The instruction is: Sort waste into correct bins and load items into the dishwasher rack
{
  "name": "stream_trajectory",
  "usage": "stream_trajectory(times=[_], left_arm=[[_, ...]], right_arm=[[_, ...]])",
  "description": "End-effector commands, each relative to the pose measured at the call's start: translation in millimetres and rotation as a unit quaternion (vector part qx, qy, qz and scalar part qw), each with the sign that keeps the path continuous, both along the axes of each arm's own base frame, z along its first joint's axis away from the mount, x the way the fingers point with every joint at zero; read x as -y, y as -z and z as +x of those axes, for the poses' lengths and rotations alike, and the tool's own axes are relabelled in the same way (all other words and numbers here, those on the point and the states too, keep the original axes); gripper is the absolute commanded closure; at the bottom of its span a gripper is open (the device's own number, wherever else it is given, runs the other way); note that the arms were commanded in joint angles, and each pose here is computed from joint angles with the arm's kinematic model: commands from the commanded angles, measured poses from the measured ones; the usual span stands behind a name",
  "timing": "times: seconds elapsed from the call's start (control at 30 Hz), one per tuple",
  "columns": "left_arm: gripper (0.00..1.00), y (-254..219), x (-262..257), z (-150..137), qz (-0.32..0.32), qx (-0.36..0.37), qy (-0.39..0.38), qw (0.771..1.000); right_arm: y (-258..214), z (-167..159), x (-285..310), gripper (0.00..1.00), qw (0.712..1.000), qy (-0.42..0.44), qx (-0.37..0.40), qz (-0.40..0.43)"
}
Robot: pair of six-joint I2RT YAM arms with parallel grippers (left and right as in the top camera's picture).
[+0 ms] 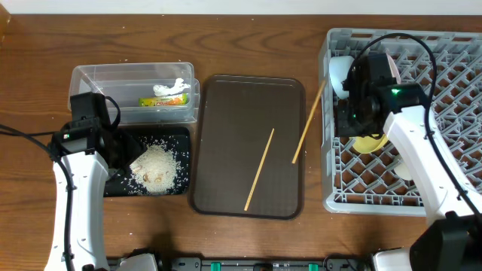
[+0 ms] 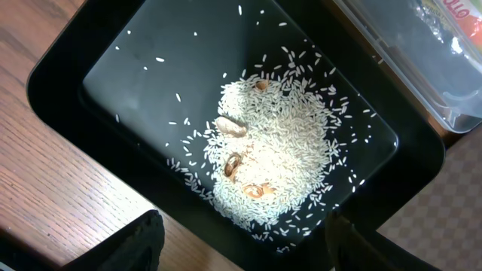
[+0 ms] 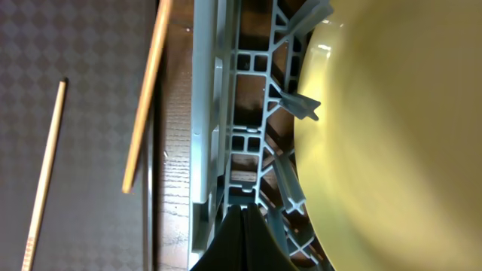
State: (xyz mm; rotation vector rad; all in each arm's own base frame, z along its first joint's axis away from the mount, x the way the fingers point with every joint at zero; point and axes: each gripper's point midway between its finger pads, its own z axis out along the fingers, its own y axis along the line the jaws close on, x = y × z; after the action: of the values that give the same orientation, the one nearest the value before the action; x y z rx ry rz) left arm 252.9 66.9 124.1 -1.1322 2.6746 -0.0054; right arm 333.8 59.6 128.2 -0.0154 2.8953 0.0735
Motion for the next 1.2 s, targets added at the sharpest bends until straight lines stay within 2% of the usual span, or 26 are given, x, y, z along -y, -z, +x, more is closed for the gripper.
stream_trajectory(times=[0.0,0.07,0.27,0.37,0.43,0.77,0.93,1.17], left_arm=[[0.28,-1.0,-1.8,-1.4,0.002,0.000,-0.003,1.000],[0.29,-1.0,-1.8,-1.4,0.002,0.000,-0.003,1.000],[0.28,-1.0,-1.8,-1.5,0.002,-0.001,-0.003,1.000],[0.29,-1.0,-1.8,-1.4,0.002,0.000,-0.003,1.000],[0.29,-1.0,-1.8,-1.4,0.002,0.000,-0.003,1.000],[0.28,-1.0,-1.8,-1.4,0.002,0.000,-0.003,1.000],[0.28,-1.0,-1.8,-1.5,0.002,-0.001,-0.003,1.000],[0.29,-1.0,-1.8,-1.4,0.002,-0.001,-0.003,1.000]], right_arm=[[-3.1,6.6,-10.1,0.96,0.999,-0.017,0.010,0.027],[-5.1,10.8,-19.1,0.85,0.999,-0.026,0.021,0.039],[-11.3,21.1,-47.5,0.71,0.996,-0.052,0.055,0.050],[-13.9,22.3,-67.2,0.57,0.993,-0.077,0.068,0.055],[-14.8,22.0,-81.4,0.53,0.992,-0.087,0.075,0.060],[16.2,37.2,-152.6,0.48,0.988,-0.085,0.087,0.096],[55.2,51.7,-156.5,0.46,0.994,-0.049,0.086,0.056],[103.9,54.4,-159.0,0.48,0.997,-0.021,0.050,0.048]])
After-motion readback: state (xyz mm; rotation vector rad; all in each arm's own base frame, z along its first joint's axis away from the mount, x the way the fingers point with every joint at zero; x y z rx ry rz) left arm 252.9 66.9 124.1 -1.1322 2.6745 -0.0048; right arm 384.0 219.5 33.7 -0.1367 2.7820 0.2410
